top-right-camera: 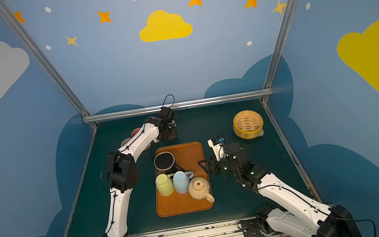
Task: Turn the mug right side up
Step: Place the mug at the top-center of the table.
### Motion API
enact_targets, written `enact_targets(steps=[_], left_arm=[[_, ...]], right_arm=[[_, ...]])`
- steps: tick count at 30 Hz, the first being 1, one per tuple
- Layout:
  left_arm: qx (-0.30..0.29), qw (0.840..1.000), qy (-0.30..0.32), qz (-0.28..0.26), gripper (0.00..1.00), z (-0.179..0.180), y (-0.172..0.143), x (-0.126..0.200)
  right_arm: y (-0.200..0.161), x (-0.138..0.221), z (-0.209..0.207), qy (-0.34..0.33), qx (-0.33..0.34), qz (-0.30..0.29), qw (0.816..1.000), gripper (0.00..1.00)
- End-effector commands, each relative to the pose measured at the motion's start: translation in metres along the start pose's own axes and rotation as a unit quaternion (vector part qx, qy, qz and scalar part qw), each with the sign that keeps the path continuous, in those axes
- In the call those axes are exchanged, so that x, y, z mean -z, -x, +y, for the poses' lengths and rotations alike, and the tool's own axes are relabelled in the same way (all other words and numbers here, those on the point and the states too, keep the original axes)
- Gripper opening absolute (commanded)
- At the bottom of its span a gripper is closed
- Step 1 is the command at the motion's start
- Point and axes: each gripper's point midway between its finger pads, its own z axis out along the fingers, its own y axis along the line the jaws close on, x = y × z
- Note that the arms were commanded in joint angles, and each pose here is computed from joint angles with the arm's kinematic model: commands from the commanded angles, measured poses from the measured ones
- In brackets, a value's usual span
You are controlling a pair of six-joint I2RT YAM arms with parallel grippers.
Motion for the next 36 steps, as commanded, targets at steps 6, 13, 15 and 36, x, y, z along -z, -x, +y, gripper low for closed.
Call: enact_targets(steps=[6,13,15,36], left_arm=[[0.009,1.0,0.002,-0.026,0.04,0.001,0.022,0.008],[0.008,1.0,0.007,-0.018,0.04,0.001,0.021,0.002],[0.008,1.0,0.009,-0.015,0.04,0.002,0.019,0.0],[0.007,1.0,0.013,-0.002,0.4,-0.003,0.01,-0.004]], right_arm=[[0.003,-0.002,0.003,0.006,0.004,-0.005,1.0,0.59],[0.004,-0.002,0.004,0.006,0.006,-0.004,1.0,0.59],[0.004,-0.001,0.004,0.006,0.007,-0.004,1.0,0.59],[0.008,0.008,0.007,-0.003,0.014,-0.002,1.0,0.59]])
